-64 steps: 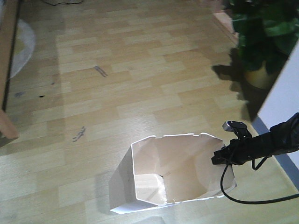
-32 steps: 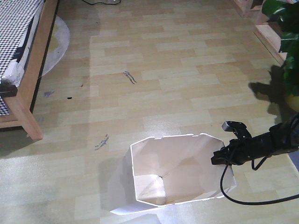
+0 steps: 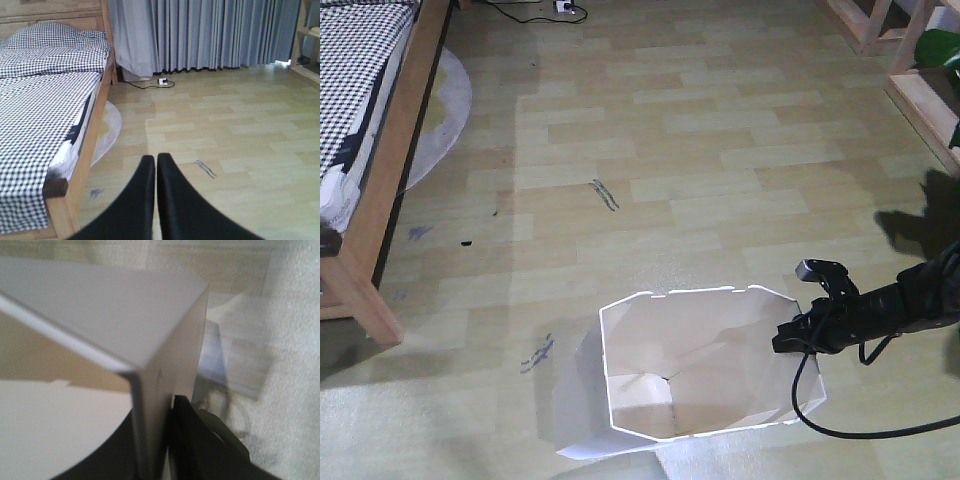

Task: Move trash bin to bedside with robot
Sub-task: 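Hold the bin in the right gripper while the base turns toward the bed, then carry the bin with the right gripper toward the bedside by the curtains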

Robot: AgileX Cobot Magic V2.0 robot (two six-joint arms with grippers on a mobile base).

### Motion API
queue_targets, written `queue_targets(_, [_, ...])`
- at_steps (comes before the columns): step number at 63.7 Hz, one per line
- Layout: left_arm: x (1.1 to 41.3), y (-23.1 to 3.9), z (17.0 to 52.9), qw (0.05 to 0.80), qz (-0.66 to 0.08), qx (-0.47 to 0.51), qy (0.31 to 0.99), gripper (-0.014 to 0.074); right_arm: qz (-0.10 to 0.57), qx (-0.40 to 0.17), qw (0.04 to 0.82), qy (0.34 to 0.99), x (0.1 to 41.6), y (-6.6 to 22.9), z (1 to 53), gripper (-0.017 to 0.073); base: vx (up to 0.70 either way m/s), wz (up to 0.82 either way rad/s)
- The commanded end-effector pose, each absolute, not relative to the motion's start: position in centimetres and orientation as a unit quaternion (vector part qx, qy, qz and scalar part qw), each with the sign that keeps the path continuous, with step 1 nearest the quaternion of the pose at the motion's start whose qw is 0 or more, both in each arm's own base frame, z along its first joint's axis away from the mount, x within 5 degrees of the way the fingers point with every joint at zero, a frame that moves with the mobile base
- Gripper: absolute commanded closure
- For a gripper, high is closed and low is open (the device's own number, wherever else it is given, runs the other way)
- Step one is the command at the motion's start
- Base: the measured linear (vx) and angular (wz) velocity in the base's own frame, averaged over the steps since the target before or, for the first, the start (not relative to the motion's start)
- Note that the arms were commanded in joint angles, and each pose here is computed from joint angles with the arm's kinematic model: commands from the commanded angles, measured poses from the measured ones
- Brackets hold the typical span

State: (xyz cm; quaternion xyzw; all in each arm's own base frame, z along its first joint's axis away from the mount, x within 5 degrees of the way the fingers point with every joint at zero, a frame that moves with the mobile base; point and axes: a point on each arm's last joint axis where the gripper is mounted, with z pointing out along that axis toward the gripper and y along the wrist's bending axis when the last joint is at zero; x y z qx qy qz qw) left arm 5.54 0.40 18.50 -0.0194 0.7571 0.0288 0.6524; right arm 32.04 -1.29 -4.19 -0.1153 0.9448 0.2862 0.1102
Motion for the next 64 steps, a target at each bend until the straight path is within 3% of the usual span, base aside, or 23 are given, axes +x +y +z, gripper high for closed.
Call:
queue_targets(1, [5.58,0.39,18.59,0.677,0.028,-0.02,0.735,0.06,0.394,-0.111,0.158,0.899,33.18,0.0,-0.24,0.0566,0.37,0.01])
queue_targets(64, [5.58,0.39,18.59,0.677,0.028,-0.02,0.735,0.06,0.394,-0.111,0.158,0.899,33.18,0.0,-0.23,0.0566,0.39,0.1])
